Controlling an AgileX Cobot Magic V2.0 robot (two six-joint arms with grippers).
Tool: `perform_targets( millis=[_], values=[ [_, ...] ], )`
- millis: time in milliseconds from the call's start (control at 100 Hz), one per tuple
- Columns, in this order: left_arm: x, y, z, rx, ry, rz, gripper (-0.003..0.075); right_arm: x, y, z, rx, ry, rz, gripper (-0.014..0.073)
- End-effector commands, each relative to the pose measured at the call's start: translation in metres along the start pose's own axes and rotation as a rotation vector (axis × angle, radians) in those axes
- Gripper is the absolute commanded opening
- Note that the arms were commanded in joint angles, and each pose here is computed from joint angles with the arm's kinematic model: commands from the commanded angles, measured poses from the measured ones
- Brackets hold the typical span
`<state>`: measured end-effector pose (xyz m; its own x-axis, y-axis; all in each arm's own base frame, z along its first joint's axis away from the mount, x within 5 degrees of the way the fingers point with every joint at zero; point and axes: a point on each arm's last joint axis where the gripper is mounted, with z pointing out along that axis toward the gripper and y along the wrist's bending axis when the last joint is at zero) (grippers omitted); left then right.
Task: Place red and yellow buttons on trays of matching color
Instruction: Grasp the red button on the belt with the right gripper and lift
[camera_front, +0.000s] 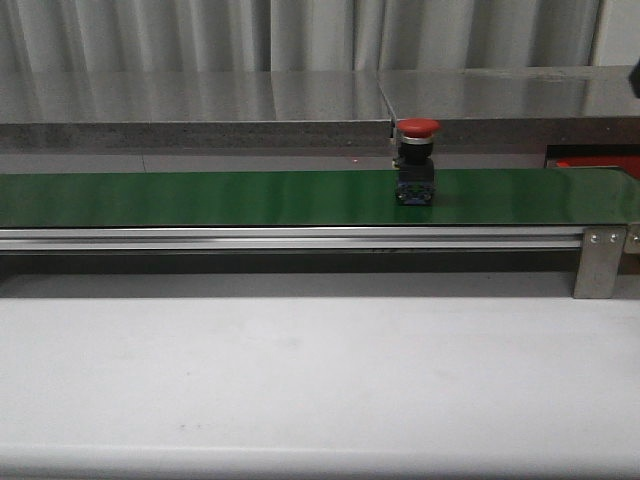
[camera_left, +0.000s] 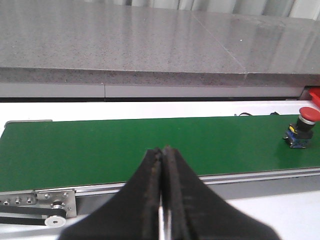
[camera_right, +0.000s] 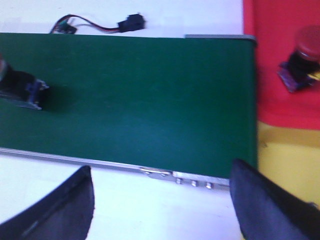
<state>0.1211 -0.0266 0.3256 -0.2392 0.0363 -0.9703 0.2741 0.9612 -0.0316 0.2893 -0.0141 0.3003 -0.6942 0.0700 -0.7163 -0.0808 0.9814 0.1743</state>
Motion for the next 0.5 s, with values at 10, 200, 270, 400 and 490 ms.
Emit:
perform_targets(
  millis=[10, 200, 270, 400, 490],
  values=[
    [-0.014, 0.001, -0.003, -0.024, -0.081, -0.019, -0.0019, -0.023, 0.017, 0.004, -0.035, -0.064, -0.069, 0.0564],
    [-0.014, 0.001, -0.003, -0.024, -0.081, -0.019, -0.0019, -0.035, 0.042, 0.043, -0.113, 0.001, -0.150, 0.0564],
    [-0.014, 0.001, -0.003, -0.024, -0.081, -0.019, -0.0019, -0.039, 0.050, 0.057, -0.132, 0.018, -0.166, 0.0564],
    [-0.014, 0.001, -0.003, -0.024, -0.081, -0.019, -0.0019, -0.044, 0.062, 0.078, -0.164, 0.041, -0.191, 0.0564],
    [-0.014, 0.001, -0.003, -0.024, -0.081, -0.019, -0.0019, -0.049, 0.069, 0.087, -0.179, 0.048, -0.203, 0.0564]
  ],
)
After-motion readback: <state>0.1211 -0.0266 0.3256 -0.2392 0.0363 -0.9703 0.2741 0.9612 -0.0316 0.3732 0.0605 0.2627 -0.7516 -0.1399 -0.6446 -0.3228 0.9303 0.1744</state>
